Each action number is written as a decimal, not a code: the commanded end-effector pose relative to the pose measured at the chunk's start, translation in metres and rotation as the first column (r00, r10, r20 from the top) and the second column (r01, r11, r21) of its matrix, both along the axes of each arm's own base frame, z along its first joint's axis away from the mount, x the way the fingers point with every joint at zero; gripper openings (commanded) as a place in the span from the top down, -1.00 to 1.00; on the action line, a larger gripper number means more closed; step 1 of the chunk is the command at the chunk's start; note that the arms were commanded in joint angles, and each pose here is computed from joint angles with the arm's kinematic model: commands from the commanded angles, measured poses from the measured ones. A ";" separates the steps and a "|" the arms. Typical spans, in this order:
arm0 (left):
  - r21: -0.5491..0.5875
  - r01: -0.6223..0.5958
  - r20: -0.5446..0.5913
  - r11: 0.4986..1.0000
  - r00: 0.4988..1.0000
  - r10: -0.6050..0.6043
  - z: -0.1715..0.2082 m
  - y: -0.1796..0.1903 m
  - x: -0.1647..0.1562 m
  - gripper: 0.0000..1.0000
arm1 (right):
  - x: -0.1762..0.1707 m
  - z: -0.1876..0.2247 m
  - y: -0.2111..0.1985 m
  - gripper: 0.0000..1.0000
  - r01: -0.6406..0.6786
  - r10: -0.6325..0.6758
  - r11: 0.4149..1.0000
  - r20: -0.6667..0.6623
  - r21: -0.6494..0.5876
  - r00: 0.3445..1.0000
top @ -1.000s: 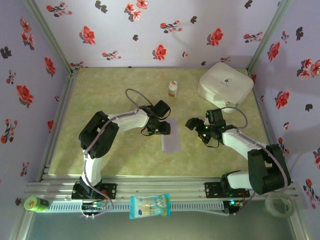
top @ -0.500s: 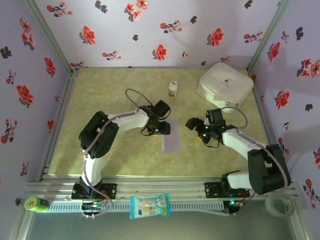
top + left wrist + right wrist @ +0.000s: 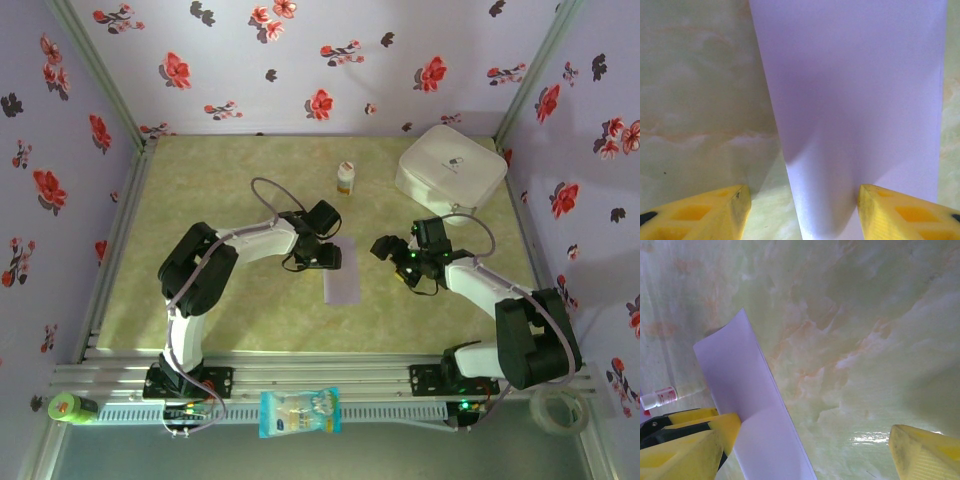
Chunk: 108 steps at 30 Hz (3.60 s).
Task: Fold a paper plane with a square sheet of paper (pick it up from the middle)
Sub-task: First fold the square sheet of paper in half at the center of the table, then hold the square sheet of paper at the center of the table.
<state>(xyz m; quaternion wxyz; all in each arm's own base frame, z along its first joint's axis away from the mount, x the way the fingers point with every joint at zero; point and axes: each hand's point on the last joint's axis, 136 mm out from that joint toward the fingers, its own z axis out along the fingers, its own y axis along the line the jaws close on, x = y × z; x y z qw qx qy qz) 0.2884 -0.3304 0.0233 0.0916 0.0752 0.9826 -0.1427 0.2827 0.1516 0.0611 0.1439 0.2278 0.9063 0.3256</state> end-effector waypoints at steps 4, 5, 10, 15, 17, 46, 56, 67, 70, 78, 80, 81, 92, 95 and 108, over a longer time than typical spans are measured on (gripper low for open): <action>0.090 -0.039 -0.068 0.995 0.997 0.046 -0.034 0.012 -0.011 -0.21 | 0.004 0.005 0.004 -0.74 -0.002 0.001 1.000 0.013 0.020 1.000; 0.094 -0.039 -0.070 0.995 0.996 0.046 -0.035 0.013 -0.012 -0.20 | 0.003 0.004 0.004 -0.74 -0.003 0.003 1.000 0.012 0.020 1.000; 0.097 -0.023 -0.070 0.995 0.997 0.030 -0.036 0.013 -0.013 -0.21 | 0.003 0.004 0.005 -0.74 -0.006 0.006 1.000 0.013 0.021 1.000; 0.093 -0.015 -0.064 0.996 0.998 0.021 -0.036 0.011 -0.011 -0.21 | 0.004 0.004 0.005 -0.74 -0.005 0.005 1.000 0.013 0.025 1.000; 0.096 -0.007 -0.063 0.995 0.998 0.013 -0.036 0.011 -0.011 -0.21 | 0.004 0.005 0.005 -0.74 -0.005 0.004 1.000 0.013 0.026 1.000; 0.090 0.053 -0.045 0.995 0.998 -0.049 -0.041 0.002 -0.009 -0.25 | 0.004 0.001 0.013 -0.49 -0.029 0.029 0.999 0.006 0.045 1.000; 0.113 0.036 -0.063 0.993 0.998 -0.029 -0.047 0.006 -0.011 -0.24 | 0.003 0.001 0.017 -0.43 -0.044 0.044 0.998 0.006 0.048 0.999; 0.110 0.015 -0.063 0.994 0.998 -0.008 -0.049 0.007 -0.011 -0.24 | 0.002 -0.004 0.034 0.05 -0.112 0.113 0.992 -0.006 0.064 0.994; 0.108 0.006 -0.066 0.994 0.998 0.001 -0.049 0.006 -0.011 -0.24 | 0.001 -0.007 0.036 0.05 -0.117 0.118 0.991 -0.011 0.060 0.993; 0.104 -0.012 -0.066 0.994 0.998 0.018 -0.051 0.005 -0.009 -0.25 | 0.001 -0.006 0.038 0.09 -0.123 0.124 0.991 -0.009 0.055 0.992; 0.104 0.000 -0.064 0.995 0.998 0.007 -0.051 0.005 -0.010 -0.24 | 0.001 -0.007 0.038 0.09 -0.126 0.127 0.991 -0.009 0.054 0.992; 0.106 0.003 -0.065 0.994 0.998 0.004 -0.051 0.005 -0.010 -0.24 | 0.001 -0.007 0.039 0.09 -0.129 0.130 0.990 -0.010 0.055 0.991; 0.111 0.043 -0.057 0.993 0.998 -0.037 -0.051 0.005 -0.010 -0.24 | 0.001 -0.009 0.041 0.28 -0.141 0.141 0.990 -0.014 0.029 0.990; 0.112 0.046 -0.058 0.993 0.998 -0.040 -0.052 0.005 -0.011 -0.24 | 0.001 -0.008 0.037 0.27 -0.128 0.129 0.992 -0.007 0.010 0.992; 0.110 0.035 -0.059 0.993 0.998 -0.029 -0.056 0.005 -0.010 -0.24 | -0.001 -0.008 0.071 0.90 -0.240 0.242 0.964 -0.005 0.112 0.970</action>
